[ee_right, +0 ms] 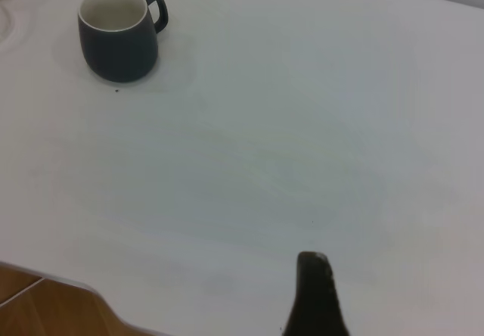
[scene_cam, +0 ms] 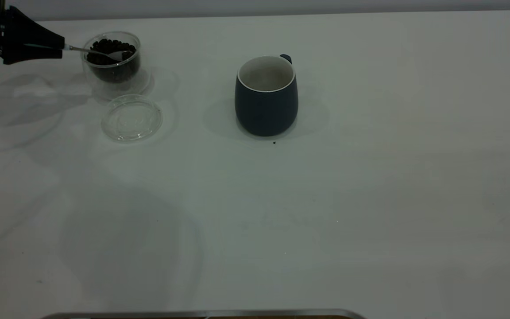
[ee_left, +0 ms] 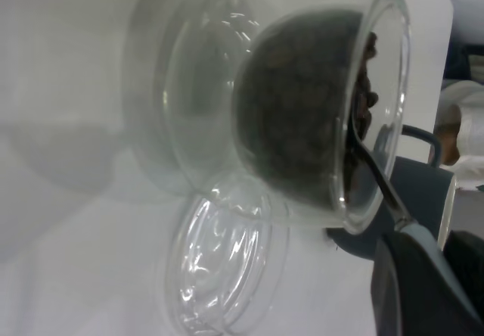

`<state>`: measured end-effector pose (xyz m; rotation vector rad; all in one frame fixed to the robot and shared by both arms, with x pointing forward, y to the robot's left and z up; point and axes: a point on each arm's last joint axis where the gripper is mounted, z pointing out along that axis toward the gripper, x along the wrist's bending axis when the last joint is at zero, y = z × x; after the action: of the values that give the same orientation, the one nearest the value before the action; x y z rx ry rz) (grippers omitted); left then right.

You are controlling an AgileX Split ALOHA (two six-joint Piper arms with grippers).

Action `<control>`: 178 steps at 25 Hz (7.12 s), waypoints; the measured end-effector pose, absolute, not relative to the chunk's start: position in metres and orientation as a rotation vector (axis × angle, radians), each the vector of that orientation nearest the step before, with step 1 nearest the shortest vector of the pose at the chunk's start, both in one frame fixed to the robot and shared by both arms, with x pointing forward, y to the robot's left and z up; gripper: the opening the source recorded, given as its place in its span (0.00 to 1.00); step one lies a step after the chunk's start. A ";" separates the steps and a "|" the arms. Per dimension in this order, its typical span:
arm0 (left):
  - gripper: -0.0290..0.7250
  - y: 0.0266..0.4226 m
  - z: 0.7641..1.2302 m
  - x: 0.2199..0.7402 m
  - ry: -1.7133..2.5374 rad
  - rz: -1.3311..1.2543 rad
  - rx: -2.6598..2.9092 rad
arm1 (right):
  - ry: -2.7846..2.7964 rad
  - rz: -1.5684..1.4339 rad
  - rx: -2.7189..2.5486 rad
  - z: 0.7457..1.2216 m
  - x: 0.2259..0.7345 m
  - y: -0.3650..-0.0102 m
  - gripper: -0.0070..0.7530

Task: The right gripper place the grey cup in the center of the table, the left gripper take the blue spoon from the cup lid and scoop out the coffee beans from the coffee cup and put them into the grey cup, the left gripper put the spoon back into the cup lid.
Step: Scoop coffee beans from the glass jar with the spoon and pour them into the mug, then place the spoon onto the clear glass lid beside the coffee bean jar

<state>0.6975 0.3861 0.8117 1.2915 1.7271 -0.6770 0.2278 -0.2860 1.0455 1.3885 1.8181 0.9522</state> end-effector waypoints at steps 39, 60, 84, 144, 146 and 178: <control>0.20 0.377 0.819 0.702 1.566 -0.674 1.252 | 1.819 0.955 1.389 1.046 0.228 -0.286 0.79; 0.20 0.264 0.821 0.709 1.412 -0.813 1.432 | 1.819 0.955 1.389 1.046 0.228 -0.286 0.79; 0.20 0.198 0.820 0.700 1.080 -0.704 1.683 | 1.819 0.955 1.389 1.046 0.228 -0.286 0.79; 0.20 0.383 0.839 0.634 1.465 -0.631 1.541 | 1.820 0.954 1.389 1.046 0.228 -0.286 0.79; 0.20 0.387 0.838 0.632 1.469 -0.627 1.542 | 1.820 0.954 1.389 1.046 0.228 -0.286 0.79; 0.20 0.390 0.782 0.632 1.607 -0.567 1.506 | 1.820 0.954 1.389 1.046 0.228 -0.286 0.79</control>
<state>0.6318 0.3902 0.7821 1.5062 1.6075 -0.5674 0.2278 -0.2859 1.0455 1.3892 1.8195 0.9541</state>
